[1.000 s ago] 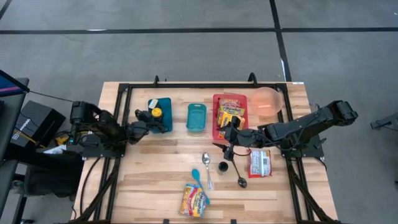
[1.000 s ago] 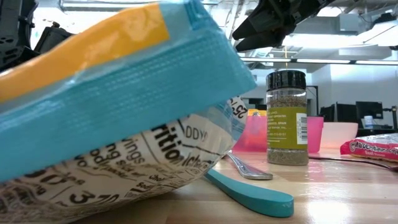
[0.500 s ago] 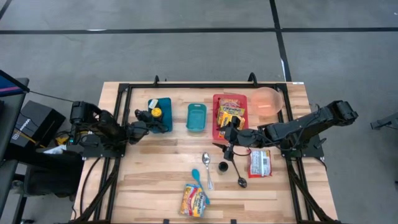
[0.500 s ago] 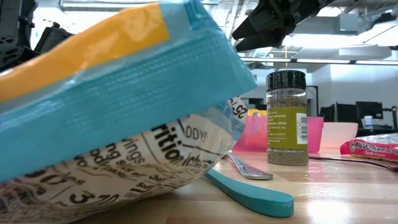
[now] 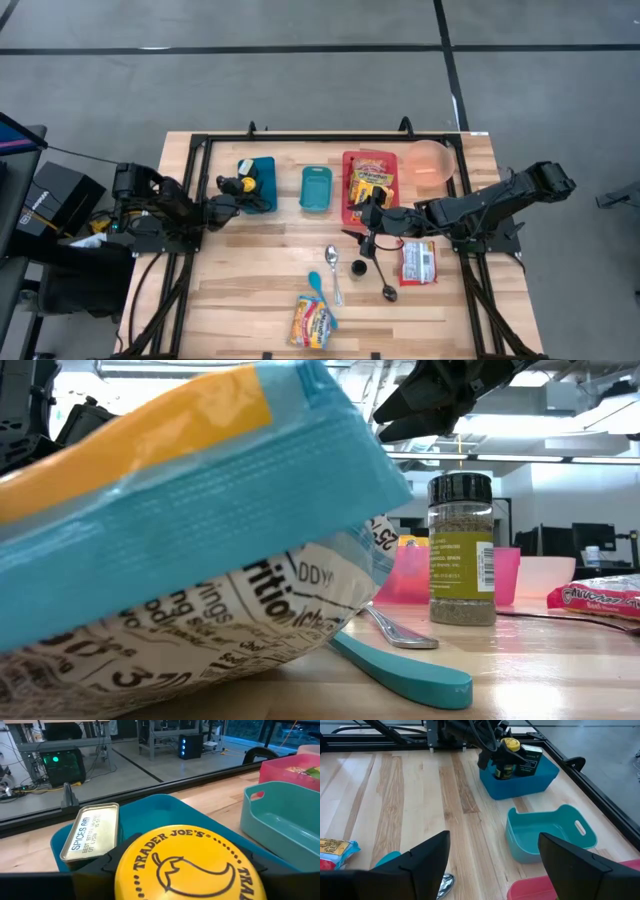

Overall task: Pick & Place Food Item
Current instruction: Put the blue spoon into the green bin

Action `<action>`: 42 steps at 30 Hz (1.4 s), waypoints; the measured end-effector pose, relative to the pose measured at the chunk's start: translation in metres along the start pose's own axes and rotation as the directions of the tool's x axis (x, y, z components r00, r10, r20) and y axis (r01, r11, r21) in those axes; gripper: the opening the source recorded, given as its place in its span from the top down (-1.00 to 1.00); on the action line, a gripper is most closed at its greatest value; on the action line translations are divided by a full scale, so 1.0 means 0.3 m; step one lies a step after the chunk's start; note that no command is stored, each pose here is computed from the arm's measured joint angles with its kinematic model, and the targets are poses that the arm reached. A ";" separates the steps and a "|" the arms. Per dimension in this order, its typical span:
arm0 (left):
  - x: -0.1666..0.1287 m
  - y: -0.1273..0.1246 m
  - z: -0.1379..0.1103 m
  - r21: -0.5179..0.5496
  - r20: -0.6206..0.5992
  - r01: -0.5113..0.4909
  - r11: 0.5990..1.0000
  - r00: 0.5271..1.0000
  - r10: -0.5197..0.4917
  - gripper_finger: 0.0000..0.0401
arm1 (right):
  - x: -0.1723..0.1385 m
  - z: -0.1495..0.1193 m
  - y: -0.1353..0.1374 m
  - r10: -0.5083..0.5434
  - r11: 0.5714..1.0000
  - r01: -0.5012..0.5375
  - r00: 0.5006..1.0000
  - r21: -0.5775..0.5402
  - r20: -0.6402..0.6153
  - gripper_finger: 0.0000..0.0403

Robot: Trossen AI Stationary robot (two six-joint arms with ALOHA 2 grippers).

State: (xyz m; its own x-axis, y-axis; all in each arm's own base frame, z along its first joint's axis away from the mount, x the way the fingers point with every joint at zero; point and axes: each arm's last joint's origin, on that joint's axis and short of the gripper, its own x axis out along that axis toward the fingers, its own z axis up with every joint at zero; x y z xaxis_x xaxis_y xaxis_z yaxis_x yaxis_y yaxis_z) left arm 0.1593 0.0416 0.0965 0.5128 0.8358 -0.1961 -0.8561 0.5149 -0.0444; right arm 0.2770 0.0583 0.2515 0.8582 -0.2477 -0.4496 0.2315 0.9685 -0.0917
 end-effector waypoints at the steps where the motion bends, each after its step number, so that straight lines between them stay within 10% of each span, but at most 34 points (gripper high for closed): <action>1: 0.000 0.000 0.000 0.000 0.000 0.000 1.000 1.000 0.000 0.00 | 0.000 0.000 0.000 0.000 1.000 0.000 1.000 0.000 0.000 -0.47; 10: 0.000 -0.001 0.000 -0.002 -0.001 0.004 1.000 1.000 -0.004 -0.42 | 0.000 0.000 0.000 0.000 1.000 0.000 1.000 0.000 0.000 -0.47; 42: -0.020 -0.013 0.063 -0.065 0.090 0.067 0.996 0.994 -0.061 -0.45 | 0.000 0.000 0.000 0.000 1.000 0.000 1.000 0.000 0.000 -0.47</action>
State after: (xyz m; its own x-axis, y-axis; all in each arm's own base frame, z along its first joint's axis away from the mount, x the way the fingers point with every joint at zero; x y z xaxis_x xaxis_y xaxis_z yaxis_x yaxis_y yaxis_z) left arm 0.1609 0.0382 0.1163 0.5678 0.8166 -0.1036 -0.8222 0.5563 -0.1209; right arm 0.2770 0.0583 0.2515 0.8581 -0.2478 -0.4497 0.2316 0.9685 -0.0919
